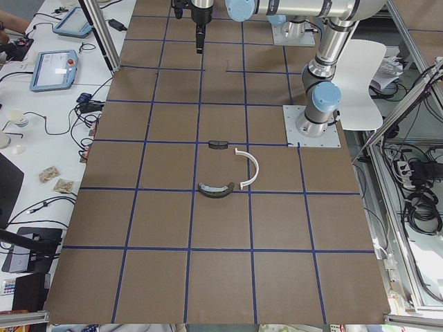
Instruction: Place bearing gear from tray to pile
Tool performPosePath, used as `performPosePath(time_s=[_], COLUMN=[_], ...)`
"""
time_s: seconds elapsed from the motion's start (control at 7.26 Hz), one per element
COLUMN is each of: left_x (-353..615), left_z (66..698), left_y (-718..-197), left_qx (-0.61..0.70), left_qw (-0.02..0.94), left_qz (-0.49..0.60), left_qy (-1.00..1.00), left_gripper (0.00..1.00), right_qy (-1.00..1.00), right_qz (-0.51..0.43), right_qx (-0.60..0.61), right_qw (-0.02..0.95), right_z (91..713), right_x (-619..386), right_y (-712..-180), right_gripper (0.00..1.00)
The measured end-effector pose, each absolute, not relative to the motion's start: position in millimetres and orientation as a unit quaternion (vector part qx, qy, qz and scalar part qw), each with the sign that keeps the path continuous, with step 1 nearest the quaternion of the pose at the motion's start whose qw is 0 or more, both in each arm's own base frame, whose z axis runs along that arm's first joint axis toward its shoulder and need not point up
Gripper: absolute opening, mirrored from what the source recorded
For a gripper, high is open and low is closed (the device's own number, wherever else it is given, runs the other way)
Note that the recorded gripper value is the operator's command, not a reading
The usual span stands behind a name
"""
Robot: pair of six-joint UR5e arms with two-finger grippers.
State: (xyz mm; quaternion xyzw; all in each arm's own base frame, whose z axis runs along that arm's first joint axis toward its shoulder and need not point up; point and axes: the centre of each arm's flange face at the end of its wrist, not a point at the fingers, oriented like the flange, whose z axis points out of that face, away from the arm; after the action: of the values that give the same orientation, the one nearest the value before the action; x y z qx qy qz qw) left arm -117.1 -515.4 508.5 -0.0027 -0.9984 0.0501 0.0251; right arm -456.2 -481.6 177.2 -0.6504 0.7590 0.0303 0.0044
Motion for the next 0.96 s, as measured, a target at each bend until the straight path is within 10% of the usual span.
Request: performPosePath(time_s=[0.96], left_x=[-116.1], left_z=[509.2], left_y=[-515.5], left_qx=[-0.002], left_qw=[0.025], left_qz=[0.051], left_qy=[-0.998], left_gripper=[1.00], right_qy=[0.845], right_qz=[0.009], right_qx=[-0.534], right_qw=[-0.011], right_z=[314.1], right_x=[-381.0], right_y=[-492.9], right_gripper=[0.09])
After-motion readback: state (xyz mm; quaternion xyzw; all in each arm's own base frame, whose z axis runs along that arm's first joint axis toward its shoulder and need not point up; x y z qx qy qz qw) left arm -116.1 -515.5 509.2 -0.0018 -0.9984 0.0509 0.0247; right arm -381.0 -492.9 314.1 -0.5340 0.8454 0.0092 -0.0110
